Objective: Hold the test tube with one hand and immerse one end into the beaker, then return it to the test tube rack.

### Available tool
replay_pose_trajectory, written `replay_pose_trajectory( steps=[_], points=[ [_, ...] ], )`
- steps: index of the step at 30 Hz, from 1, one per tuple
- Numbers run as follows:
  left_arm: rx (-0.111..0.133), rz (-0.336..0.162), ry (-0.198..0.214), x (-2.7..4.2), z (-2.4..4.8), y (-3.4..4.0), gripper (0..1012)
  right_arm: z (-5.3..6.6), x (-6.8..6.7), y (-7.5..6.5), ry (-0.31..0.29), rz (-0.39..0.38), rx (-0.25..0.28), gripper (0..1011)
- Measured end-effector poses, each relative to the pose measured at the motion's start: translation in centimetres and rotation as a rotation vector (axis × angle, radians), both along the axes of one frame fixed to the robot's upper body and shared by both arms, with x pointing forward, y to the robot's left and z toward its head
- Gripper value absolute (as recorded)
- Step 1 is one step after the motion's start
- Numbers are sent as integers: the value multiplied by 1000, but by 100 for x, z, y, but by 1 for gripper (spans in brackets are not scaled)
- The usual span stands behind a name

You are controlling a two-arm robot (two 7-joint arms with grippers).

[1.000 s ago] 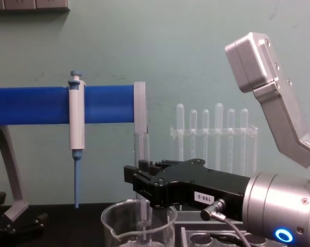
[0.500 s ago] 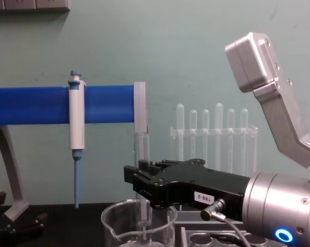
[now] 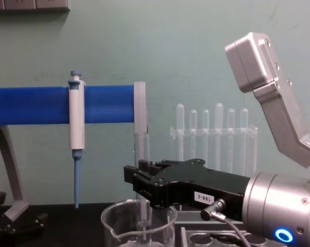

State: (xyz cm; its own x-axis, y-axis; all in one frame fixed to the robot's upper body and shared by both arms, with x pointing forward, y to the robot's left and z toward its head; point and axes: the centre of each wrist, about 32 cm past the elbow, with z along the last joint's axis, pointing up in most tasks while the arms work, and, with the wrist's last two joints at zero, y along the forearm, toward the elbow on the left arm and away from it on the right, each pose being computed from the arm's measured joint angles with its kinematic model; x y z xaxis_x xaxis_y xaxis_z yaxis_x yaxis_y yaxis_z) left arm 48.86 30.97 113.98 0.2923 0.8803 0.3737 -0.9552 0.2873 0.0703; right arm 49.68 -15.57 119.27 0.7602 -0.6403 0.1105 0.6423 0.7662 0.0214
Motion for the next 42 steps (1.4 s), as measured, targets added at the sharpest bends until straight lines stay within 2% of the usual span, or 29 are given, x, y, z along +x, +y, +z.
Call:
replay_pose_trajectory(
  steps=[42],
  points=[
    [0, 0, 0, 0, 0, 0, 1000, 0, 0, 0, 0, 0, 0, 224]
  ],
)
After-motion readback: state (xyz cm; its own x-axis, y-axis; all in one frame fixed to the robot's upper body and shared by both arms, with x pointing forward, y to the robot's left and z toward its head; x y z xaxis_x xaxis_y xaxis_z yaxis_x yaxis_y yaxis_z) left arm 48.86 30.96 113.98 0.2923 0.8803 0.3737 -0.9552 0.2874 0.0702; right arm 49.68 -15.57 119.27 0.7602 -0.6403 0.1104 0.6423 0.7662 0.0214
